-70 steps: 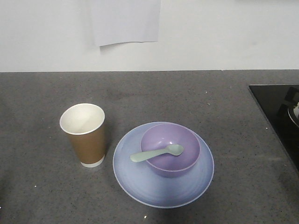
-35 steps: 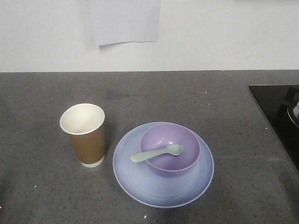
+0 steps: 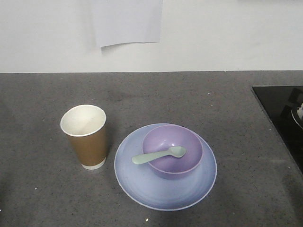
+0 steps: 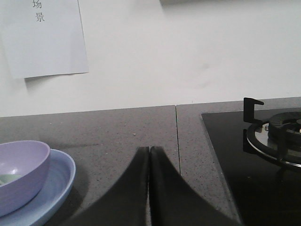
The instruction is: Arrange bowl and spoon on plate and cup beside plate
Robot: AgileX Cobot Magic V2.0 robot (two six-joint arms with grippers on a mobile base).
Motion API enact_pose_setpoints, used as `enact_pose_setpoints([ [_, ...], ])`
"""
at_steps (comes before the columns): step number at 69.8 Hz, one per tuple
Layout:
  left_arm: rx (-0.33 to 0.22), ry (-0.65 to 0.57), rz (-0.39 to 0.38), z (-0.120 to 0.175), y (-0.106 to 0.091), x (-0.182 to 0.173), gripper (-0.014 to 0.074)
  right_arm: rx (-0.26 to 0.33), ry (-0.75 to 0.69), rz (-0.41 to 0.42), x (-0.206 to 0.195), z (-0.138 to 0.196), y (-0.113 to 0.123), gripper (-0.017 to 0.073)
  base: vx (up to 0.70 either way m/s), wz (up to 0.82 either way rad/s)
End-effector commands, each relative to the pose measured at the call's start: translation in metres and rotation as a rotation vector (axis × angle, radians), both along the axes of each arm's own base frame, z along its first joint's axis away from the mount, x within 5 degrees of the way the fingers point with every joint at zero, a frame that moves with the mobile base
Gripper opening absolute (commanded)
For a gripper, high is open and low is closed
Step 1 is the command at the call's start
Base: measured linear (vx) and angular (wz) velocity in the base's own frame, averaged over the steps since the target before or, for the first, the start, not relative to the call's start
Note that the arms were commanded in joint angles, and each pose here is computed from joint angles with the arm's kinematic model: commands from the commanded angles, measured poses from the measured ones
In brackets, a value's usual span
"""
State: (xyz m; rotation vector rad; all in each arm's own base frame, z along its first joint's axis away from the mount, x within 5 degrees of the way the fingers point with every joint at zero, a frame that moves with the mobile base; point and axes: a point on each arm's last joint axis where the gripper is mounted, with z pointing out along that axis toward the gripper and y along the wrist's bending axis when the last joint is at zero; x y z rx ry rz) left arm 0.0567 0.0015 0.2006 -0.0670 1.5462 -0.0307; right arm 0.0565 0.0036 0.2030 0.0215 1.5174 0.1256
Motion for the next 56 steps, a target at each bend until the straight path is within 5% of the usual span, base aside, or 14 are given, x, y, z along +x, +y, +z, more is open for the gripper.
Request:
enact_pose_setpoints([
  [1, -0.012, -0.1, -0.006, 0.011, -0.0005, -0.0022, -0.0008, -0.008, -0.091, -0.002, -0.0013, 0.0066, 0.0001, -0.001, 0.0, 0.0],
  [56, -0.012, -0.1, -0.006, 0.011, -0.0005, -0.0022, -0.0008, -0.012, -0.091, -0.002, -0.0013, 0.0065, 0.0001, -0.001, 0.0, 0.0],
])
